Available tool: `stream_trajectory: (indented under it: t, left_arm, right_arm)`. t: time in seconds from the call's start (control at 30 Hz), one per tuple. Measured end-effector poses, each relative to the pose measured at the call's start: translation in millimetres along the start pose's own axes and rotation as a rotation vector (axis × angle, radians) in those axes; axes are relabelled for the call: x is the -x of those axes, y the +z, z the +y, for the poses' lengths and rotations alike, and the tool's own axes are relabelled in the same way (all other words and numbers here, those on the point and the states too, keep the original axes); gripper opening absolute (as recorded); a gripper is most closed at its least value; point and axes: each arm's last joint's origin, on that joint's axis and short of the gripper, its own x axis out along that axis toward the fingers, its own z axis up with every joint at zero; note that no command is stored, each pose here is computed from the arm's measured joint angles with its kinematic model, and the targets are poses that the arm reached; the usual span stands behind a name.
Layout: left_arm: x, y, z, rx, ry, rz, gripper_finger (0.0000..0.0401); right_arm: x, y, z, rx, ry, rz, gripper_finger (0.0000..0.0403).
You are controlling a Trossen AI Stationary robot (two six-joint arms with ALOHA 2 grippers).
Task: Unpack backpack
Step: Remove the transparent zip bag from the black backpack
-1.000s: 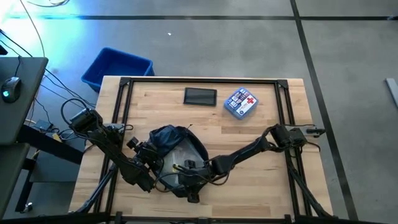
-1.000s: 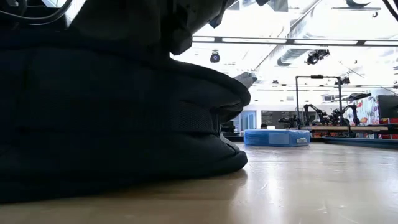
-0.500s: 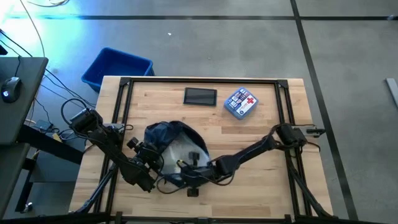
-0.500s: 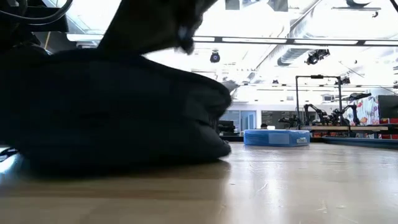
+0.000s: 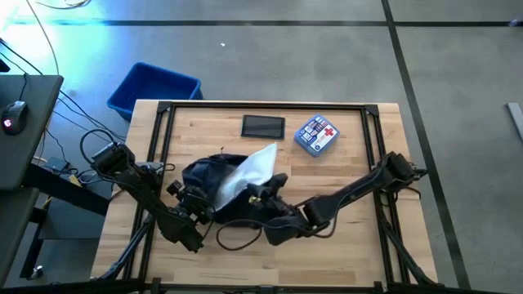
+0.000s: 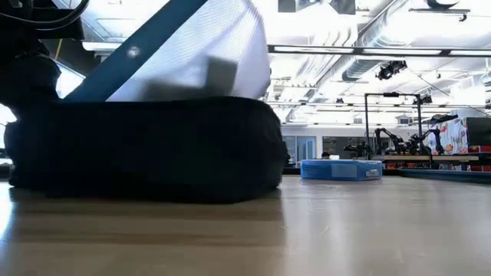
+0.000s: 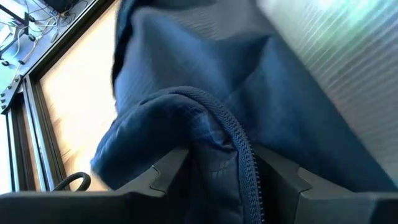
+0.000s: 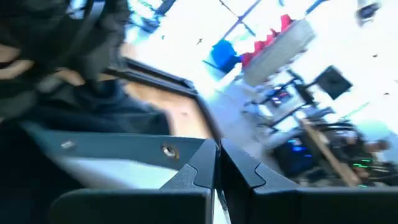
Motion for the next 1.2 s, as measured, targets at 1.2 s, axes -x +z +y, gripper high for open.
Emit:
stream_trajectory:
  t: [1.2]
  left_arm:
    - [-72,30,91,0.197,0.469,-0.078,0.0131]
  right_arm:
    - [121,3,-180,0.019,-0.3,0.0,0.0]
